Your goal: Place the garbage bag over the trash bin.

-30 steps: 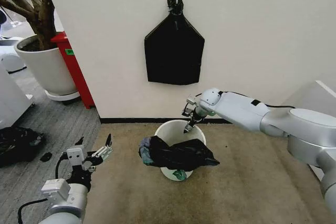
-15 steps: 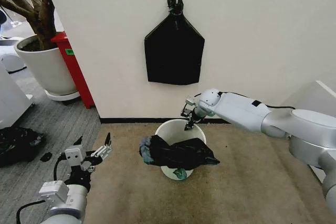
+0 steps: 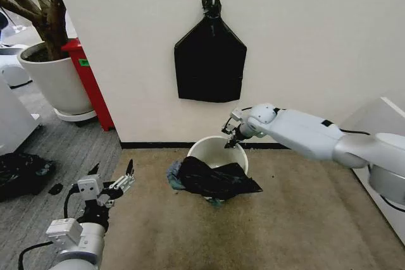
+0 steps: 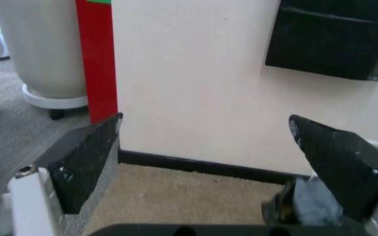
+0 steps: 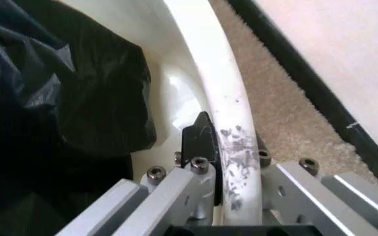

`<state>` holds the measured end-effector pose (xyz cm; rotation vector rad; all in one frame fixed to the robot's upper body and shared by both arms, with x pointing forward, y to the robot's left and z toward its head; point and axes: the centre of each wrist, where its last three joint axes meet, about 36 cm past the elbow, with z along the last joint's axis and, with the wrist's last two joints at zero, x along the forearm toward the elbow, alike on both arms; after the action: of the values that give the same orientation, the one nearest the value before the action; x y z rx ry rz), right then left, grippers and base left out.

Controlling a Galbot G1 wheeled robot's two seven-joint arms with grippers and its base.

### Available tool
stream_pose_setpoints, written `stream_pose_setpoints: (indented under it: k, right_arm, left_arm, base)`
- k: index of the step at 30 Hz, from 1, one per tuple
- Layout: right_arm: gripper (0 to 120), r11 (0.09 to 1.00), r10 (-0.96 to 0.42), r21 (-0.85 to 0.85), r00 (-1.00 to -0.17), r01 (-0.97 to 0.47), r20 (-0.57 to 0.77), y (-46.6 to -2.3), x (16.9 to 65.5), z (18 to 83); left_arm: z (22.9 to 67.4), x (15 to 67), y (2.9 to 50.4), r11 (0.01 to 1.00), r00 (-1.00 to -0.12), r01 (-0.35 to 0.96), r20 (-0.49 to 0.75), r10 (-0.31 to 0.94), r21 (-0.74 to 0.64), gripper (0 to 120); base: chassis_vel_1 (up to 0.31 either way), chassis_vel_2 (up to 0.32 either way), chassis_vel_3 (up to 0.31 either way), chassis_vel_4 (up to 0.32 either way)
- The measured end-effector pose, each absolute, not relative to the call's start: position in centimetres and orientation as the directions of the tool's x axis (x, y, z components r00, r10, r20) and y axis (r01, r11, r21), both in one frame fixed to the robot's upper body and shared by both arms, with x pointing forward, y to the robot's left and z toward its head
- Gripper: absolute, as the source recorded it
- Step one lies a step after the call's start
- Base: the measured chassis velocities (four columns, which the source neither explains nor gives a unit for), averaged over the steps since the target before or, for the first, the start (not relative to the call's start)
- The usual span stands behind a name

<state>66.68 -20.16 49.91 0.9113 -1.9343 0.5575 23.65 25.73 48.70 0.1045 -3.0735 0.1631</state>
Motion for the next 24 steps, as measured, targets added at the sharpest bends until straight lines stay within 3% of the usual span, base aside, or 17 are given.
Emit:
stream_pose_setpoints:
  k: [7, 14, 17, 24]
  right_arm:
    - [0, 0.741, -0.39, 0.018, -0.408, -0.672, 0.826, -23.5, 63.2, 51.1]
    - [0, 0.828, -0.382, 0.087, -0.445, -0.553, 0.81, -23.8, 60.0, 50.3]
    - [0, 0.897, -0.326, 0.1, -0.491, -0.43, 0.808, -22.7, 58.2, 50.5]
    - [0, 0.968, -0.233, 0.149, -0.506, -0.202, 0.83, -20.9, 55.7, 52.7]
  left_arm:
    - [48.7, 23.8, 25.7, 0.992, -0.996, -0.069, 0.062, -0.063, -0.104, 100]
    - [48.6, 23.9, 25.6, 0.992, -0.996, -0.064, 0.065, -0.057, -0.106, 100]
    - [48.6, 23.8, 25.6, 0.993, -0.996, -0.059, 0.067, -0.052, -0.102, 100]
    - [48.9, 23.6, 25.5, 0.994, -0.997, -0.053, 0.063, -0.047, -0.1, 100]
  base:
    - [0.0, 0.0, 0.0, 0.0]
    - [0.0, 0.0, 0.0, 0.0]
    - [0.0, 0.0, 0.0, 0.0]
    - [0.0, 0.0, 0.0, 0.0]
